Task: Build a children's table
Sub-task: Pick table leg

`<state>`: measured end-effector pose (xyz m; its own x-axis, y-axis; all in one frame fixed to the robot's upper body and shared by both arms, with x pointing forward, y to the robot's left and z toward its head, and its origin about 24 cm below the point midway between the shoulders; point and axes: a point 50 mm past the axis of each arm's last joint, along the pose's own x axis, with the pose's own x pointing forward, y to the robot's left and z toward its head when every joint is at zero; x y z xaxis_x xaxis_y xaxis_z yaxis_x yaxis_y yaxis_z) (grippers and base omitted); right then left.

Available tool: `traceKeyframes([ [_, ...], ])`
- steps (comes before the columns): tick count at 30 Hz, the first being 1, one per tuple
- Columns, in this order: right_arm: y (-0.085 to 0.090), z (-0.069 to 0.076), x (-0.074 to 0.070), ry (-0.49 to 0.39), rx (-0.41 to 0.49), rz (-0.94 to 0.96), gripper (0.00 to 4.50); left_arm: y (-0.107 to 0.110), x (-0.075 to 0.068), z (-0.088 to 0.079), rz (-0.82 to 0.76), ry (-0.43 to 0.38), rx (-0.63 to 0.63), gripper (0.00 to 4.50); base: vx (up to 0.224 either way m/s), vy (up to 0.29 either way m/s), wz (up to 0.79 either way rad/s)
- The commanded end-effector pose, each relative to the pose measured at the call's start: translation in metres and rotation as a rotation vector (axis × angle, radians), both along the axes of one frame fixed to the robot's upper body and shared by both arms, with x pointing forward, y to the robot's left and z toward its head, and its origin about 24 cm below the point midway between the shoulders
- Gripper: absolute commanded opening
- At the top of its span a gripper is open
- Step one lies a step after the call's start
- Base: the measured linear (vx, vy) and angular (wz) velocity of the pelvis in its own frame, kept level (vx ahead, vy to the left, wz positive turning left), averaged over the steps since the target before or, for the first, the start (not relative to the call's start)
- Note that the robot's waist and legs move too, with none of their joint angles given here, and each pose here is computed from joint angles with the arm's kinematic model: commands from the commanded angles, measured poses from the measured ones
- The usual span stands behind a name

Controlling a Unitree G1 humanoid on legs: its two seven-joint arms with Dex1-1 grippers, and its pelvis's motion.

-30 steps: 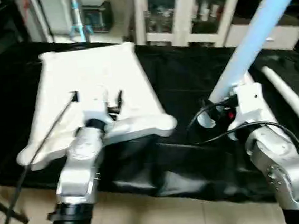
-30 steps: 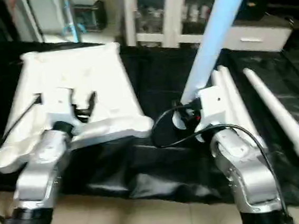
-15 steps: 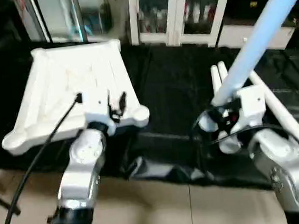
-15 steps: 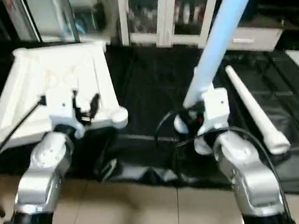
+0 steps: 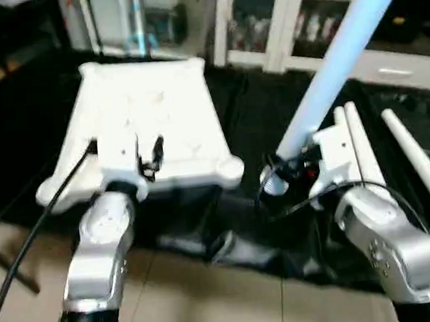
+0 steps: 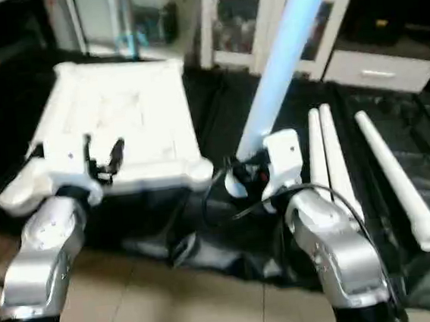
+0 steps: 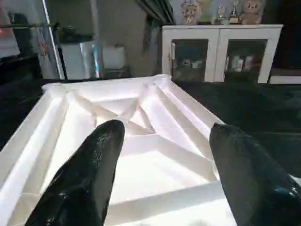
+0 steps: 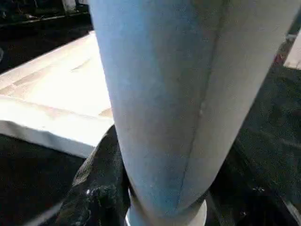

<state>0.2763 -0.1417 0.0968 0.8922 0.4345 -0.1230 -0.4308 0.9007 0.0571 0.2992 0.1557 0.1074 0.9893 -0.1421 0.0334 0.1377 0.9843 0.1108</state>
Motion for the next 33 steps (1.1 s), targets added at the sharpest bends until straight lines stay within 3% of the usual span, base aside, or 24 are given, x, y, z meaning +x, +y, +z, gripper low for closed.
traceKeyframes([
  [1,-0.009,0.002,0.001,-0.015,-0.019,-0.025,1.86,-0.012,-0.002,0.003,-0.045,-0.006,-0.004,3.3,0.131,0.004,0.0],
  [14,-0.021,0.003,-0.002,-0.003,0.013,-0.067,1.86,-0.022,-0.004,0.002,-0.126,0.009,0.007,3.3,0.137,0.029,0.05],
  [22,-0.019,0.002,-0.005,-0.002,-0.004,-0.037,1.86,-0.028,-0.01,-0.001,-0.212,0.03,-0.013,3.3,0.183,-0.022,-0.4],
  [28,-0.016,0.003,-0.011,-0.006,-0.033,0.082,1.86,-0.032,-0.026,-0.007,-0.441,0.041,-0.078,3.85,-0.04,-0.028,-0.17],
  [33,-0.025,0.012,-0.009,-0.021,-0.033,0.154,1.86,-0.025,-0.028,-0.017,-0.625,0.137,0.066,4.3,-0.034,0.048,0.01],
])
